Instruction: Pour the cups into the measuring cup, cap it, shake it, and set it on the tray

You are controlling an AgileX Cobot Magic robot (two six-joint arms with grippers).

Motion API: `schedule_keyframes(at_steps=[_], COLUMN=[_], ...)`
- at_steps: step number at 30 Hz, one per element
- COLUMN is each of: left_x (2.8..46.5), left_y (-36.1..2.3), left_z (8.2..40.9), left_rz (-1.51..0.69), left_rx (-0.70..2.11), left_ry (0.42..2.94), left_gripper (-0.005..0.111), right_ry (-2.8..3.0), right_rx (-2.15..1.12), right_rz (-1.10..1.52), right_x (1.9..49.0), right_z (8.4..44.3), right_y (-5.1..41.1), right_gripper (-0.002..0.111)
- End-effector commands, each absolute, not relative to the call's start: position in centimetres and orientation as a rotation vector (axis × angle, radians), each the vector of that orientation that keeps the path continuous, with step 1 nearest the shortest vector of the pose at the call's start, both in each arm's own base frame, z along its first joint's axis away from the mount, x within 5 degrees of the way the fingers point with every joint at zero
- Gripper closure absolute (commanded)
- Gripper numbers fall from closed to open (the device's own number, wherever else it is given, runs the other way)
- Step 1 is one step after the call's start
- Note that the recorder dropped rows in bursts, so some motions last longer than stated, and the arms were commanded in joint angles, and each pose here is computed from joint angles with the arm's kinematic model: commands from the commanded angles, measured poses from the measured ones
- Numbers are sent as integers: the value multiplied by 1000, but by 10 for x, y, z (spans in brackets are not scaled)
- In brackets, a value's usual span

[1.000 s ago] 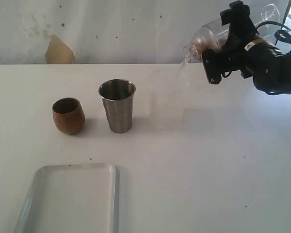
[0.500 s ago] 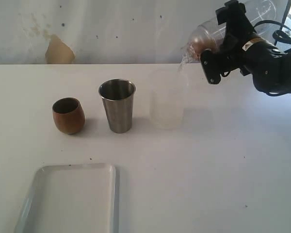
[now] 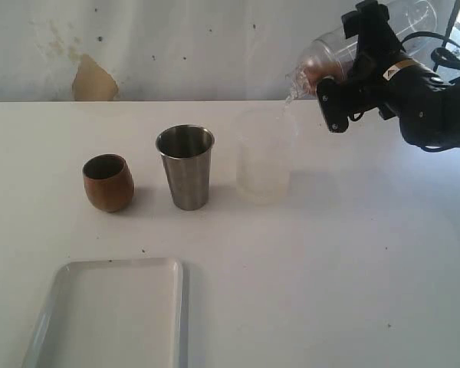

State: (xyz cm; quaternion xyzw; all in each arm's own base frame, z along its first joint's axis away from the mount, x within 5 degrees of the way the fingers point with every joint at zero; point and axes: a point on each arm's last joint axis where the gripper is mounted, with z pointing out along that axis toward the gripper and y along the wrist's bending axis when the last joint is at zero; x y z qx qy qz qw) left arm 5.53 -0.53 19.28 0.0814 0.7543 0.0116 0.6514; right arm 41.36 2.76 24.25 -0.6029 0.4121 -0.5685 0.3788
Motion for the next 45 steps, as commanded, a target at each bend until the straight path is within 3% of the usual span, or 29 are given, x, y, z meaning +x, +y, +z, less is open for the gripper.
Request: schedule_keyframes(at_steps=[1, 45], left_x=[55, 55], left_y=[-5, -5], left_z=[192, 192], left_rz=[29, 29], left_rx=[186, 186], left_ry=[1706, 1706], left_gripper=[107, 107], right_ry=[1030, 736], right_rx=[-1463, -1650], right_rz=[-1492, -1571], right_x=[413, 413], right_z=[255, 256], right_y=[27, 39], right_gripper=[108, 108])
